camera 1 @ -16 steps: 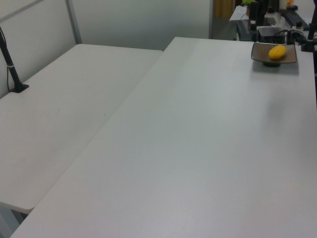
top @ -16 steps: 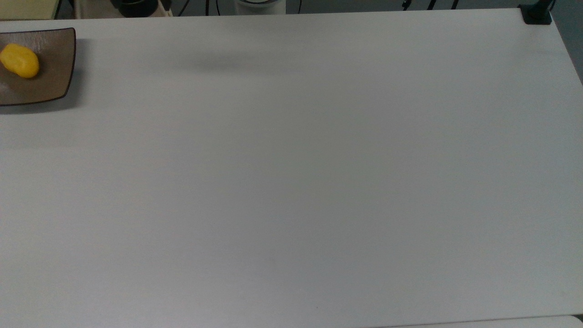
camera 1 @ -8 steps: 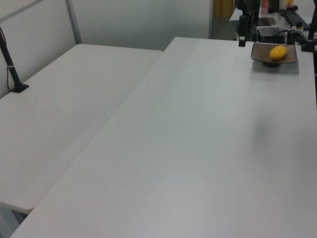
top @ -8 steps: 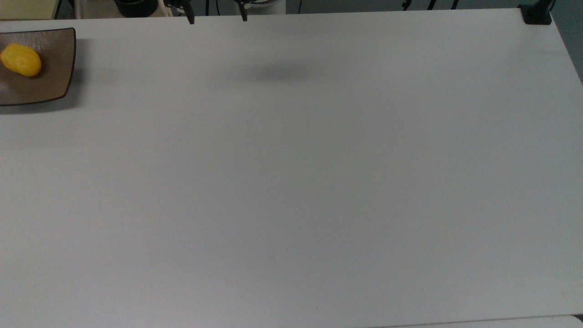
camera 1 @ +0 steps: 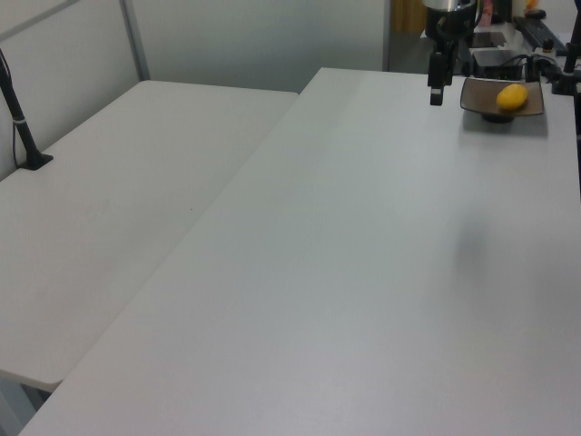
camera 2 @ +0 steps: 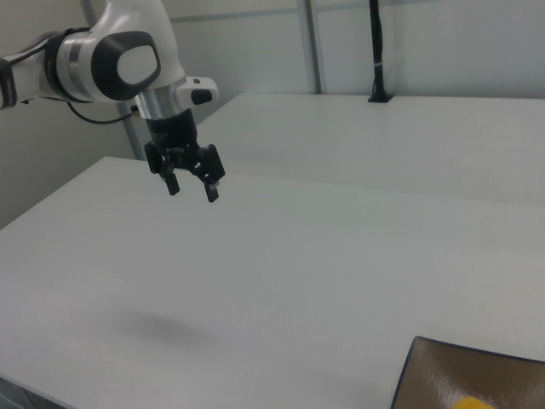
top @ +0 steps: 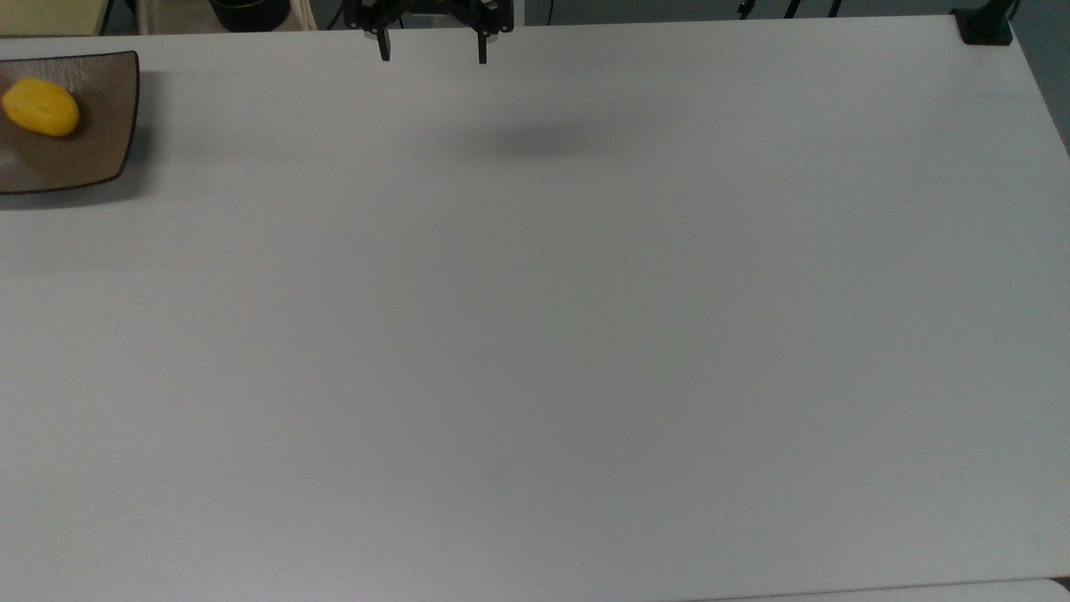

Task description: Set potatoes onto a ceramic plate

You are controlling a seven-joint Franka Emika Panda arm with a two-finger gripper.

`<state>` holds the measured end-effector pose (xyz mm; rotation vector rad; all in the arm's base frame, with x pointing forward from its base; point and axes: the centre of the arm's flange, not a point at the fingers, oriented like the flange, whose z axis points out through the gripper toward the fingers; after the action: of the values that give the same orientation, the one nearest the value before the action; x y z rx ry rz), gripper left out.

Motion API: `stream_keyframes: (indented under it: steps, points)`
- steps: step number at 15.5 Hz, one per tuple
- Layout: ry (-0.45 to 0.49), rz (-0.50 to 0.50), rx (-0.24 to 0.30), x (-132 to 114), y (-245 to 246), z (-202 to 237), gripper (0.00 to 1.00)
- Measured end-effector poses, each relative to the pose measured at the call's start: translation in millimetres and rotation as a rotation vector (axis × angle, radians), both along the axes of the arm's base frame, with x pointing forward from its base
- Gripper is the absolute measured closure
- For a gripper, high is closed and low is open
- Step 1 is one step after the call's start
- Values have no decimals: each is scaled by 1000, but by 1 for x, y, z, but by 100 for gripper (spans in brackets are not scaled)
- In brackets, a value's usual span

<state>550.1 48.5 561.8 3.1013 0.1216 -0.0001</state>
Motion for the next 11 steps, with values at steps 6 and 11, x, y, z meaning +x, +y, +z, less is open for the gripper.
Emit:
stream_keyframes:
  steps: [6,11]
  points:
    - [-21,-20,1,-4,-8,11,0]
    - [-22,-56,52,-5,-19,14,0]
